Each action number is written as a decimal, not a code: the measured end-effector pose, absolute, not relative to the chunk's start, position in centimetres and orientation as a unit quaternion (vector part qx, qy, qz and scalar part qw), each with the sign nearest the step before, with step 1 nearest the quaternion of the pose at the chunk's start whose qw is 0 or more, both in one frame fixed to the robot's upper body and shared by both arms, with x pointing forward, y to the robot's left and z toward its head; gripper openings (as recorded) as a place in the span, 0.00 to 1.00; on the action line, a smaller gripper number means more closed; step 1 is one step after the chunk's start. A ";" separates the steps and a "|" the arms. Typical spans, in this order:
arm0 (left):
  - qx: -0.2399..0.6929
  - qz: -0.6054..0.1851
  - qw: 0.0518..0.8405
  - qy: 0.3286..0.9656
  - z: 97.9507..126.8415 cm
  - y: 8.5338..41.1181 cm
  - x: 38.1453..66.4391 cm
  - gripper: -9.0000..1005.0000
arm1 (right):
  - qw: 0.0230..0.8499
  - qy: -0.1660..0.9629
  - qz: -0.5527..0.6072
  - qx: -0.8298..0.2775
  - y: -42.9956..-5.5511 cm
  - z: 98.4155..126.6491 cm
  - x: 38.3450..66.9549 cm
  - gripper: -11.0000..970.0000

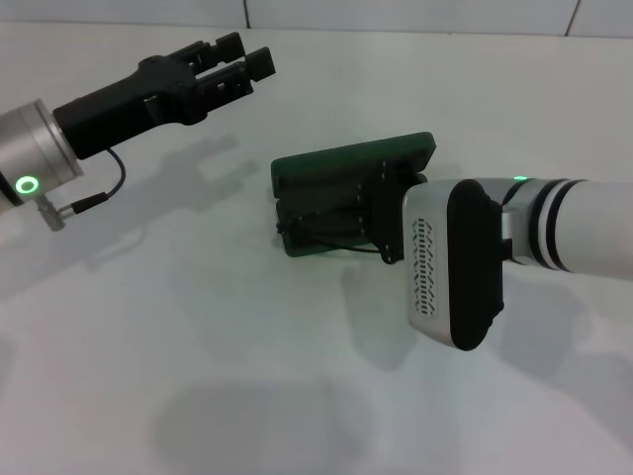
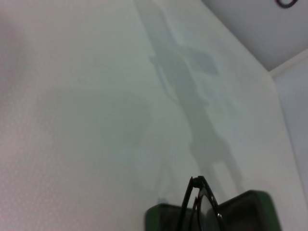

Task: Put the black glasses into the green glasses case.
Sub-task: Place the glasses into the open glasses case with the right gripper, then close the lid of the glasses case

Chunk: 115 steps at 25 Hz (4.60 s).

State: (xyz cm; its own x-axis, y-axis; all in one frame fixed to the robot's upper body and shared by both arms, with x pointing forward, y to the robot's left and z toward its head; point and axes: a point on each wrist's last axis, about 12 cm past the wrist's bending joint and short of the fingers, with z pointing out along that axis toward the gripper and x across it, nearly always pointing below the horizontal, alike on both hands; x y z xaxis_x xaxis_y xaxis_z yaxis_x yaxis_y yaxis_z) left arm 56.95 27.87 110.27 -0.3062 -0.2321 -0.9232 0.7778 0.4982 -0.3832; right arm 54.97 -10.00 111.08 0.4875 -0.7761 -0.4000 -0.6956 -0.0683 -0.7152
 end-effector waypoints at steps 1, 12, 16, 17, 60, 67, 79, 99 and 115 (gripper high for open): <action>0.204 -0.457 0.552 0.667 110.2 27.9 56.9 0.69 | 0.463 0.503 -0.045 -0.729 -10.0 111.2 55.0 0.05; 0.207 -0.455 0.548 0.671 110.1 28.2 56.7 0.69 | 0.467 0.561 0.026 -0.683 -12.4 113.8 56.0 0.05; 0.214 -0.449 0.552 0.669 110.1 28.2 56.7 0.69 | 0.487 0.593 0.135 -0.627 -16.1 116.7 56.9 0.05; 0.216 -0.448 0.554 0.668 110.1 28.2 56.7 0.69 | 0.494 0.598 0.160 -0.611 -17.0 117.4 57.1 0.05; 0.344 -0.545 0.487 0.589 111.9 21.0 56.8 0.69 | 0.531 0.615 0.373 -0.447 -22.6 117.1 60.0 0.05; 0.265 -0.456 0.578 0.623 110.6 27.4 55.6 0.69 | 0.504 0.588 0.289 -0.562 -20.3 115.7 59.8 0.05; 0.195 -0.425 0.625 0.625 110.2 31.2 54.2 0.69 | 0.483 0.490 -0.008 -0.726 -12.5 112.3 56.4 0.06; 0.212 -0.430 0.615 0.627 110.4 29.7 55.3 0.69 | 0.492 0.489 -0.077 -0.716 -11.7 109.5 56.3 0.07; 0.214 -0.425 0.616 0.627 110.2 29.5 55.2 0.69 | 0.498 0.488 -0.076 -0.713 -12.1 109.2 55.0 0.34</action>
State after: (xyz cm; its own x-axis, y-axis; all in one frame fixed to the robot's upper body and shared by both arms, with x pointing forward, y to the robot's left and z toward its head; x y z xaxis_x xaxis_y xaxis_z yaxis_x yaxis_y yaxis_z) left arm 55.18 29.49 110.19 -0.1485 -0.2557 -0.9553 0.7929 0.5465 -0.2696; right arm 54.98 -12.11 109.16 0.5116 -0.7718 -0.3776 -0.6205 -0.0279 -0.7837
